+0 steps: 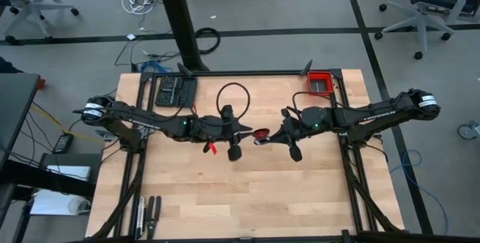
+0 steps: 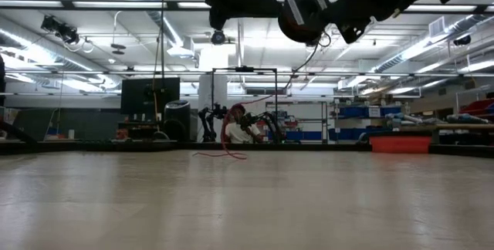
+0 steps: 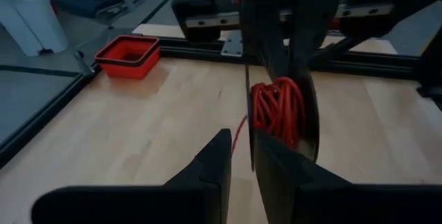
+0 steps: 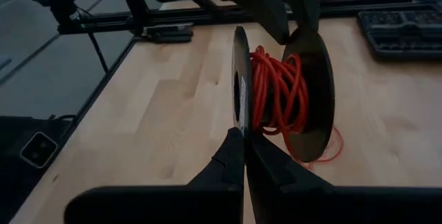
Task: Coil cords
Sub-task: Coil the red wire on the black spool
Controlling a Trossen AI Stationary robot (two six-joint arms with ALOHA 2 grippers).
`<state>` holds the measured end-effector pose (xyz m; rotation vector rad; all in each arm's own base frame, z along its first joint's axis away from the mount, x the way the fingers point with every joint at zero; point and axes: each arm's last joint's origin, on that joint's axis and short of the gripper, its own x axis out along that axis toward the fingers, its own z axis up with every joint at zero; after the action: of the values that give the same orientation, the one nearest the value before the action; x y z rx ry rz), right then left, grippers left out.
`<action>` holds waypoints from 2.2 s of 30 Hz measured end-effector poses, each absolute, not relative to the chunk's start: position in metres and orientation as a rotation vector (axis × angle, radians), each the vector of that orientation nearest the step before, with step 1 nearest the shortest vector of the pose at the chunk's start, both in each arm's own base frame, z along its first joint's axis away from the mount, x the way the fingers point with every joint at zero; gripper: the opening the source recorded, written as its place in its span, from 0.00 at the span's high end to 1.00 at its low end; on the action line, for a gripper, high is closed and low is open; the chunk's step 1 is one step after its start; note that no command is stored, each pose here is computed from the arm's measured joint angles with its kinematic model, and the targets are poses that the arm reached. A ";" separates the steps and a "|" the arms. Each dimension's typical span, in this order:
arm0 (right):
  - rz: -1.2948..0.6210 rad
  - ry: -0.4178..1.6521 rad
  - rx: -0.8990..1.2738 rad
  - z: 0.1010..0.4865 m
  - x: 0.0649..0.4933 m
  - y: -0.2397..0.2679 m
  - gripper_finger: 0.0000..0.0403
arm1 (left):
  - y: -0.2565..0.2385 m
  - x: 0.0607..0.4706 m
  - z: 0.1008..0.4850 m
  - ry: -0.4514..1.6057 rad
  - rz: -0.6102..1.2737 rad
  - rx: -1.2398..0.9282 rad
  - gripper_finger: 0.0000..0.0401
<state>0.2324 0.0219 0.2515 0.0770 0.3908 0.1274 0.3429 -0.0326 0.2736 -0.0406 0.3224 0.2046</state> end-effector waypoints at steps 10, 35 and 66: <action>0.136 0.326 0.048 0.257 0.234 0.023 1.00 | -0.033 0.343 0.275 0.313 0.173 -0.049 0.83; -0.226 0.281 -0.041 0.275 0.204 0.037 0.81 | -0.031 0.344 0.279 0.267 0.252 0.031 1.00; -0.405 0.087 -0.080 0.201 0.249 0.042 0.97 | -0.034 0.348 0.302 0.027 0.239 -0.030 1.00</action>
<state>0.2490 0.0417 0.2010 -0.0805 0.0871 -0.4049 0.3476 -0.0337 0.3022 -0.0299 0.0268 0.2395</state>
